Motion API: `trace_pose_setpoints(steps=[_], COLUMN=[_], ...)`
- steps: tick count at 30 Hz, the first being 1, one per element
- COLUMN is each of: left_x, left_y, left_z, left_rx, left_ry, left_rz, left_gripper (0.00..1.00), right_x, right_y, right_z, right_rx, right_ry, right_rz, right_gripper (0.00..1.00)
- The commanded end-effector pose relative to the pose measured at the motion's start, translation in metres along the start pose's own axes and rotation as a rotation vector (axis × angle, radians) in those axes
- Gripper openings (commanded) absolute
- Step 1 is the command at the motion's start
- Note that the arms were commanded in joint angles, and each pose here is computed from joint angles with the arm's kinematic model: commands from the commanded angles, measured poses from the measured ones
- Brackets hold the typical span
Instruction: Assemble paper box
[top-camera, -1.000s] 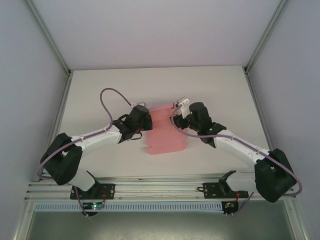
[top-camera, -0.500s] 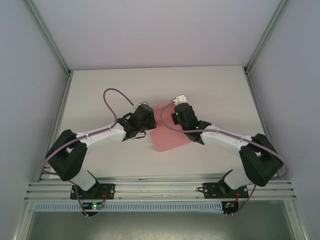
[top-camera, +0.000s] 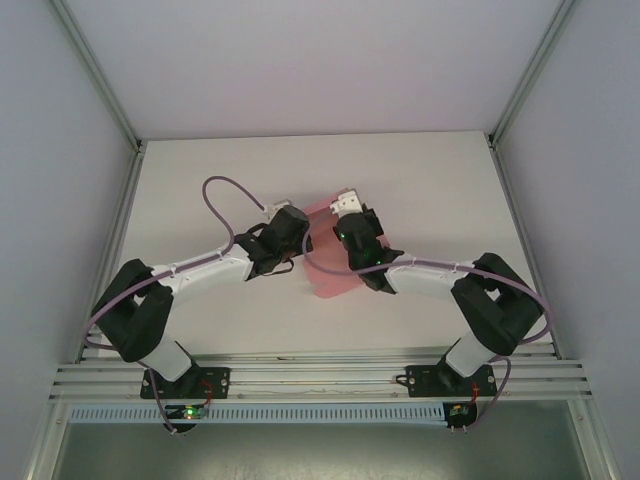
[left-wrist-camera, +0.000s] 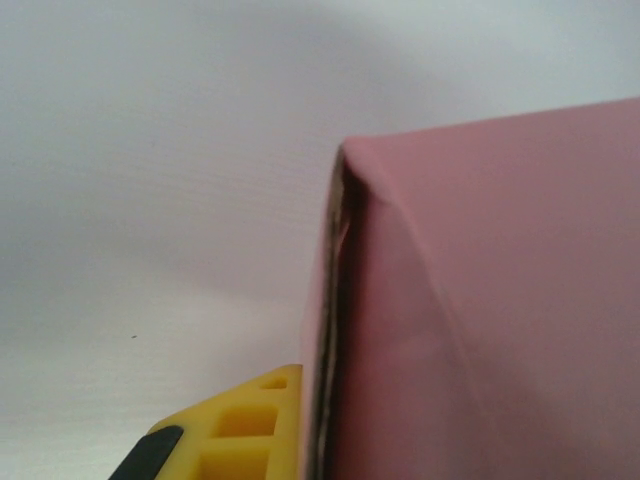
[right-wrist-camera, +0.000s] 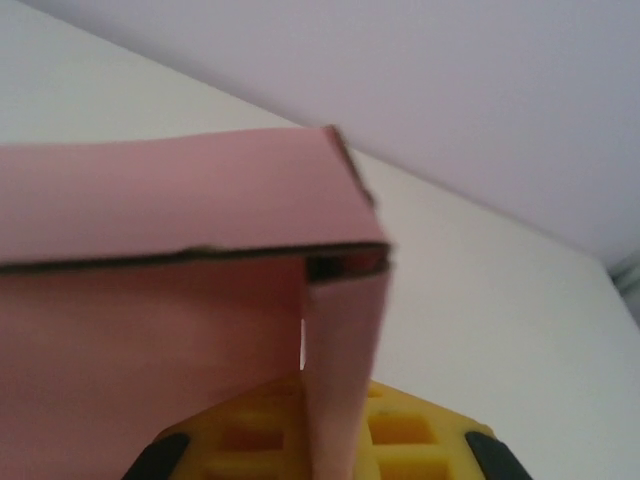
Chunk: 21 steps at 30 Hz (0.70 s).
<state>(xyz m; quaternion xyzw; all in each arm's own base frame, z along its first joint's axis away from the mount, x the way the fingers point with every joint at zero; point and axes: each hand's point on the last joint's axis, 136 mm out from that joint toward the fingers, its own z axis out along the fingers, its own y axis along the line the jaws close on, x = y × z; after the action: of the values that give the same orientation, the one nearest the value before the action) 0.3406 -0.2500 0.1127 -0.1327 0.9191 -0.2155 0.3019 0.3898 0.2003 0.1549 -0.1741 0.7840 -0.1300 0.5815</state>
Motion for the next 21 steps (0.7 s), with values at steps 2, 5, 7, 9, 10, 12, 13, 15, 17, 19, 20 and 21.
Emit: trace_pose_setpoints(steps=[2,5,7,9,10,12,13,15,17,19,20,21], left_x=[0.001,0.000,0.001,0.002,0.003,0.003,0.003,0.002,0.000,-0.002,-0.002,-0.003], left_y=[0.065,0.069,0.069,0.072,0.072,0.071,0.070,0.067,0.066,0.065,0.064,0.062], left_z=[-0.022,-0.024,-0.024,-0.023,-0.023,-0.022,-0.021,-0.020,-0.020,-0.020,-0.020,-0.020], left_rx=[-0.269,-0.286,-0.284,-0.293,-0.292,-0.293,-0.290,-0.278,-0.276,-0.276,-0.273,-0.266], left_ry=[-0.022,-0.032,-0.033,-0.034,-0.031,-0.027,-0.024,-0.028,-0.032,-0.038,-0.040,-0.041], left_rz=[-0.029,-0.048,-0.061,-0.073,-0.071,-0.072,-0.072,-0.076,-0.077,-0.078,-0.081,-0.080], left_gripper=[0.00,0.00,0.00,0.00,0.00,0.00,0.00,0.00,0.00,0.00,0.00,0.00], right_x=[0.015,0.005,0.002,0.001,0.000,-0.001,0.000,0.002,0.000,0.003,0.005,0.005], right_y=[-0.054,-0.073,-0.087,-0.099,-0.100,-0.098,-0.094,-0.088,-0.077,-0.069,-0.063,-0.059], right_z=[0.005,-0.002,-0.005,-0.009,-0.010,-0.010,-0.008,-0.005,-0.004,-0.001,0.001,0.001], right_rx=[0.180,0.320,0.427,0.527,0.550,0.579,0.572,0.558,0.502,0.431,0.381,0.337], right_ry=[0.018,-0.001,0.019,0.032,0.029,0.027,0.030,0.037,0.022,0.034,0.038,0.035], right_rz=[-0.319,-0.328,-0.307,-0.286,-0.291,-0.297,-0.304,-0.292,-0.259,-0.193,-0.166,-0.127], right_gripper=[0.00,0.00,0.00,0.00,0.00,0.00,0.00,0.01,0.03,0.06,0.06,0.06])
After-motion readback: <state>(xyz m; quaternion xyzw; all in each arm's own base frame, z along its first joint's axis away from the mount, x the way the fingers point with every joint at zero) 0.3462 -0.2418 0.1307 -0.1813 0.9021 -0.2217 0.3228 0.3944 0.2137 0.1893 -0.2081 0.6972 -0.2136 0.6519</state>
